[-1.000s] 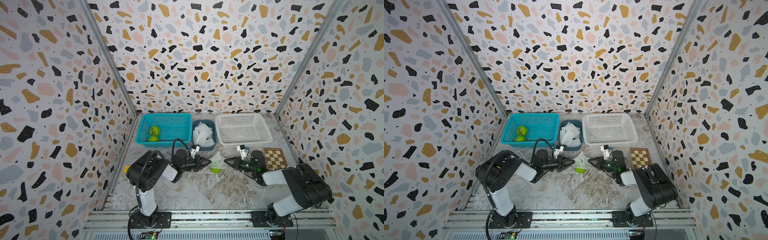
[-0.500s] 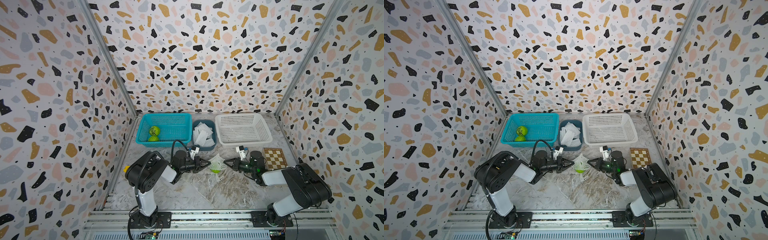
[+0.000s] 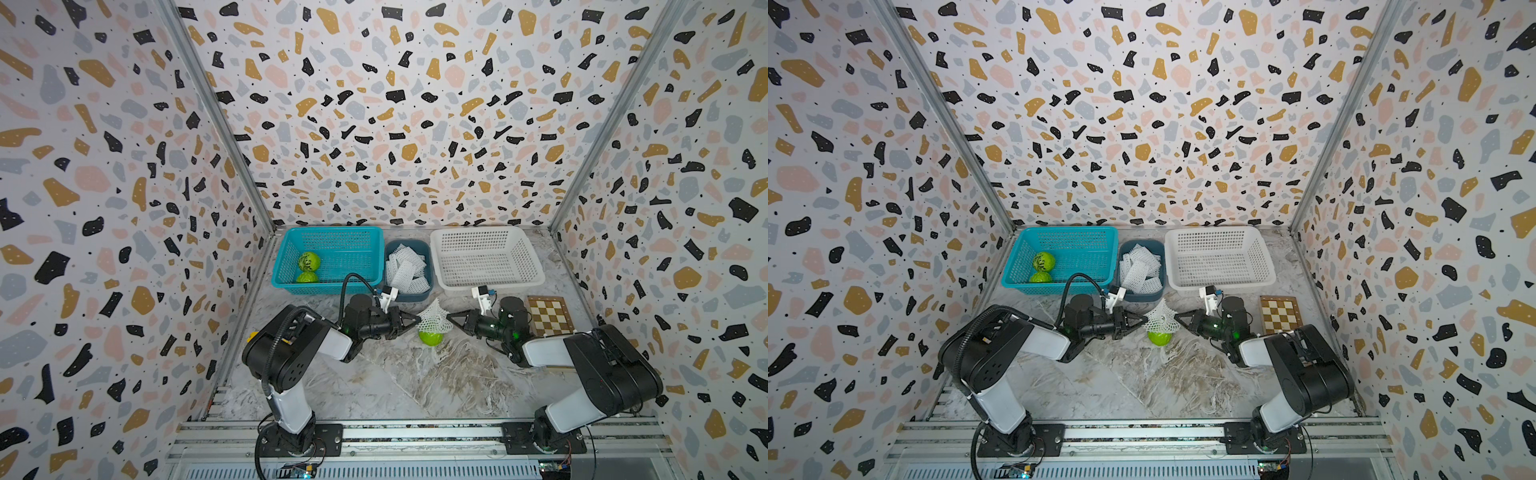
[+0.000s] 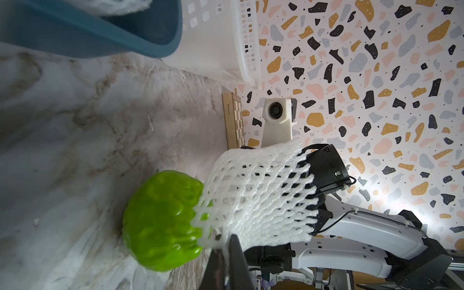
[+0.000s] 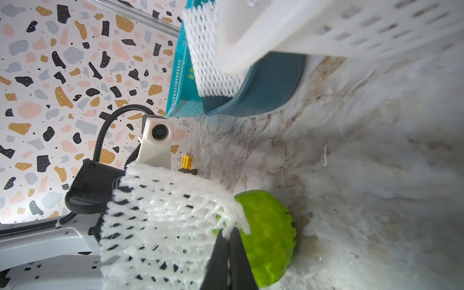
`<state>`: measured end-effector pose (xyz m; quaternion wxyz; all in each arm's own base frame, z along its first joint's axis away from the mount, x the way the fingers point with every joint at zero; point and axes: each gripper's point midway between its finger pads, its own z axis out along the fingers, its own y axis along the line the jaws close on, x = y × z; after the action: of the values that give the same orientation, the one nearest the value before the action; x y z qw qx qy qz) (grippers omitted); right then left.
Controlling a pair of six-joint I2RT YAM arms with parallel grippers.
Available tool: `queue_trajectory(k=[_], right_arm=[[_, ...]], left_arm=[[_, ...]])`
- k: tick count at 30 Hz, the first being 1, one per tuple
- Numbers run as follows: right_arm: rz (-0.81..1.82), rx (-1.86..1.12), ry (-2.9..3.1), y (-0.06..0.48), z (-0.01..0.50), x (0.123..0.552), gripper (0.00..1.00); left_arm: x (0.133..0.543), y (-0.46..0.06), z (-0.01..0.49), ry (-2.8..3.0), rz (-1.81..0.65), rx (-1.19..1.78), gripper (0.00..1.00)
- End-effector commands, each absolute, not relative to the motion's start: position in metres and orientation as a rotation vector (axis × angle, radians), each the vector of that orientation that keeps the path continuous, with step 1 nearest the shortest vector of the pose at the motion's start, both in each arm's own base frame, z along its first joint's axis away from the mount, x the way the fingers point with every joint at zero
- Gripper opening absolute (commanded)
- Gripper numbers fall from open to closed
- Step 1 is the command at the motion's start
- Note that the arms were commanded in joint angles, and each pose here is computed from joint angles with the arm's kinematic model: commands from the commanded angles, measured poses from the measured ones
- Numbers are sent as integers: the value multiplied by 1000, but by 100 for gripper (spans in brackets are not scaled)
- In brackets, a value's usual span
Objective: Sleeve custard apples in foam nets
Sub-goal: Put on the foam net on the custard apple.
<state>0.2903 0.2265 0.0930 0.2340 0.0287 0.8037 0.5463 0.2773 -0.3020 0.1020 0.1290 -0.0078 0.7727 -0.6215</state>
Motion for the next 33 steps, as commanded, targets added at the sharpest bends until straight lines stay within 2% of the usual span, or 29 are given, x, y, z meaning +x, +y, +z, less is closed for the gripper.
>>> queue_trajectory(k=[1, 15, 33], right_arm=[[1500, 63, 2199, 227, 93, 293, 0], [1528, 72, 2277, 224, 79, 268, 0], [1542, 102, 2347, 227, 70, 259, 0]], left_arm=[[281, -304, 107, 2199, -1839, 16, 1], [263, -299, 106, 2217, -1902, -24, 1], [250, -304, 96, 2263, -1923, -50, 1]])
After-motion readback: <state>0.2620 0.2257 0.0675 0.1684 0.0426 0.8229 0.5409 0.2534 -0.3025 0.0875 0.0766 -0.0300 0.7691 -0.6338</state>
